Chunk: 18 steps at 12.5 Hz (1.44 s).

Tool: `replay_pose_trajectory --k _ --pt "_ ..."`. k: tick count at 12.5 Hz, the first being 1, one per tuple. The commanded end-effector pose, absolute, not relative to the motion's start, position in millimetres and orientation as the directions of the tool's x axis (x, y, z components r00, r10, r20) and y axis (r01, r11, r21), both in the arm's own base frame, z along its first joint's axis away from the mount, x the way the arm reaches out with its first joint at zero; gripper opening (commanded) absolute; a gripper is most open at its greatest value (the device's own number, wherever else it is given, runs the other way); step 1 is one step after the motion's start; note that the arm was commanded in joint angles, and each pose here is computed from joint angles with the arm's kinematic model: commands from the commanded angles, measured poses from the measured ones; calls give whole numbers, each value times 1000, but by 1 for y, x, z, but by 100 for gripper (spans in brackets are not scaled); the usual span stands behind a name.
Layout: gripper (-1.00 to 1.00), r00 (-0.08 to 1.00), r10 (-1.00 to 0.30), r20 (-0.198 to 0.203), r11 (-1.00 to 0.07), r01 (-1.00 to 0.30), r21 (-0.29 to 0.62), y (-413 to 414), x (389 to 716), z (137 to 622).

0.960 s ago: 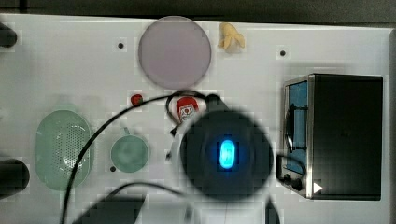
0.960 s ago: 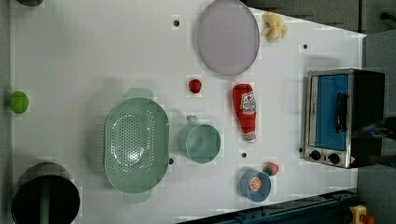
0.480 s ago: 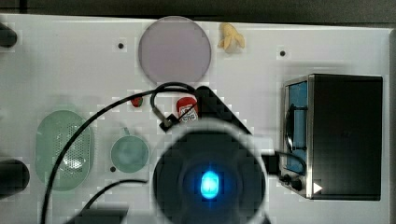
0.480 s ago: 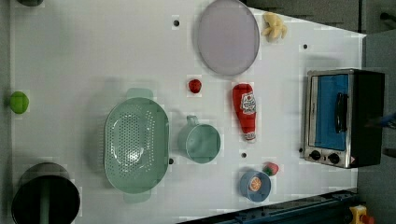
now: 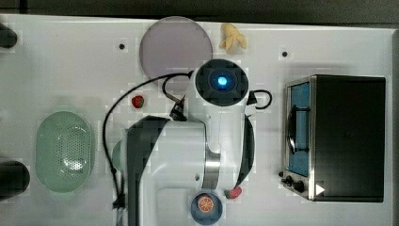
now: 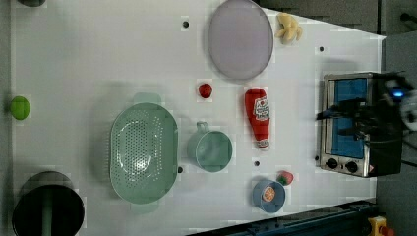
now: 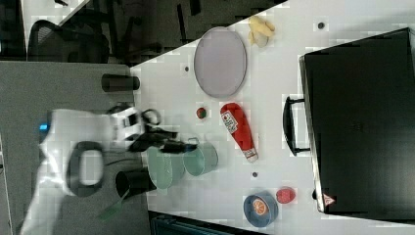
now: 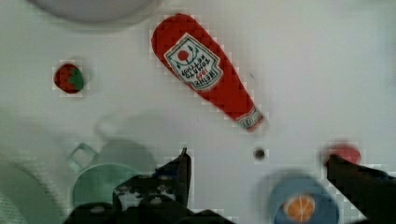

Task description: Pick Ketchup from the table and place it in strainer.

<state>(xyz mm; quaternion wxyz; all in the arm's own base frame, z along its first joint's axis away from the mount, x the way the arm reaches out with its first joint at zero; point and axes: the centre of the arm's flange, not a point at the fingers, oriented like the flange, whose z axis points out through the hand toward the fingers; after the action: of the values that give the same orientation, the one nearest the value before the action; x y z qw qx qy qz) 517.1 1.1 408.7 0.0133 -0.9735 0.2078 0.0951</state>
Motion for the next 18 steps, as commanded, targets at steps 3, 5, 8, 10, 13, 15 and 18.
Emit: replay_pose_trajectory --k 3,5,8,10,13,15,18 --pt "100 996 80 -48 -996 77 -53 1 517 370" --pt "100 983 177 -41 -983 175 -49 8 512 333" --pt "100 982 184 -36 -982 182 -56 16 507 283" --pt "100 981 195 -21 -980 194 -51 18 508 253" --pt "100 976 217 -8 -975 217 -43 20 508 212" --pt "100 977 215 -15 -976 214 -51 20 506 188" --pt "100 976 214 -28 -975 212 -61 21 501 161"
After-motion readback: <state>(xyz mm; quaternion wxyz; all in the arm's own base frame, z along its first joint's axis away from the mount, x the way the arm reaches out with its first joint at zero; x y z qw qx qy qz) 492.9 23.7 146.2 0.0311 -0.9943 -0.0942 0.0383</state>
